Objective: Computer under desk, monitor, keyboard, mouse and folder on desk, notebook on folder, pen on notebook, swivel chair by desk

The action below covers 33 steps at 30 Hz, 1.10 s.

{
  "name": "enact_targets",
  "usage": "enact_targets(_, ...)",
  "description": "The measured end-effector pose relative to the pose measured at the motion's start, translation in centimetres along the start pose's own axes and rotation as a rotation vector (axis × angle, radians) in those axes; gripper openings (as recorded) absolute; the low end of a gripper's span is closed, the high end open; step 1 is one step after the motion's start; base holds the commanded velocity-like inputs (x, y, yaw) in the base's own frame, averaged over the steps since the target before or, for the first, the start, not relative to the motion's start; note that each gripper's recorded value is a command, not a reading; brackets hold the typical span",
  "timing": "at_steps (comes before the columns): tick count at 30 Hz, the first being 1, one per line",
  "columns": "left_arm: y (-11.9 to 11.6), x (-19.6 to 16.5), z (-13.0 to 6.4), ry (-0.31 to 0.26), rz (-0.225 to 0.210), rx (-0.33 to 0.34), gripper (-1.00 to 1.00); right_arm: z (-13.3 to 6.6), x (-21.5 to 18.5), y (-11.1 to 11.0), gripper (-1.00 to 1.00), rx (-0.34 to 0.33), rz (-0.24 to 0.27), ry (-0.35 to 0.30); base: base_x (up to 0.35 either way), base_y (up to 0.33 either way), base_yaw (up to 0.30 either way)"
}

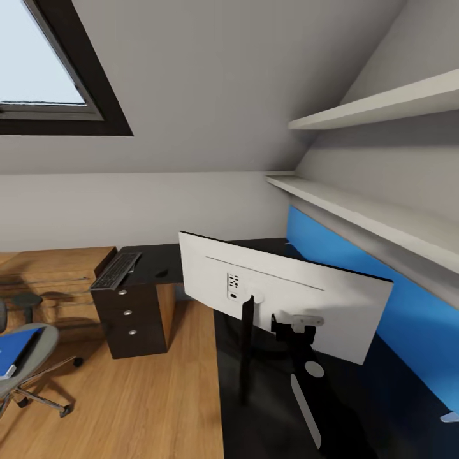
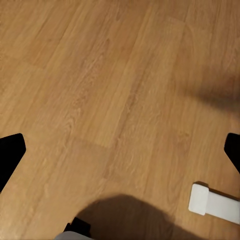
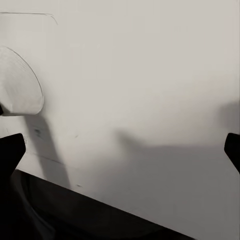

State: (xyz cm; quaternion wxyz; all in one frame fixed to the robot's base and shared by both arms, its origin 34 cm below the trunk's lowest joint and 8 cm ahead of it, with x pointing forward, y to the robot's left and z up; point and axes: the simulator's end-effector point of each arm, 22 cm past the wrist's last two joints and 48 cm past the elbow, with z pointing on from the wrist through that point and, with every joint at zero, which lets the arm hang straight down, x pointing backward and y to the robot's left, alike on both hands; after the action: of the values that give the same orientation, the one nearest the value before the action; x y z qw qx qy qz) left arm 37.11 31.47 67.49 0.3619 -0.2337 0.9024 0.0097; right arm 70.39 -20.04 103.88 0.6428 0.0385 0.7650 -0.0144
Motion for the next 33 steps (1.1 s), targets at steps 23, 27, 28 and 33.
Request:
enact_targets(23, 0.0, 0.0, 0.0, 0.000, 0.000, 0.000, 1.00, 0.0, 0.0, -0.1, 1.00, 0.002, 0.001, -0.001, 0.000, 0.008, 0.000)
enact_targets(27, 0.0, 0.0, 0.0, 0.000, 0.000, 0.000, 1.00, 0.1, 0.0, -0.6, 1.00, 0.011, 0.004, 0.001, 0.000, 0.000, 0.000)
enact_targets(28, 0.0, 0.0, 0.0, 0.000, 0.000, 0.000, 1.00, 0.1, 0.1, -0.7, 1.00, 0.013, 0.005, 0.001, 0.000, 0.000, 0.000)
enact_targets(33, 0.0, 0.0, 0.0, 0.000, 0.000, 0.000, 1.00, 0.1, 0.1, -1.0, 1.00, 0.020, 0.010, 0.002, 0.000, 0.000, 0.000)
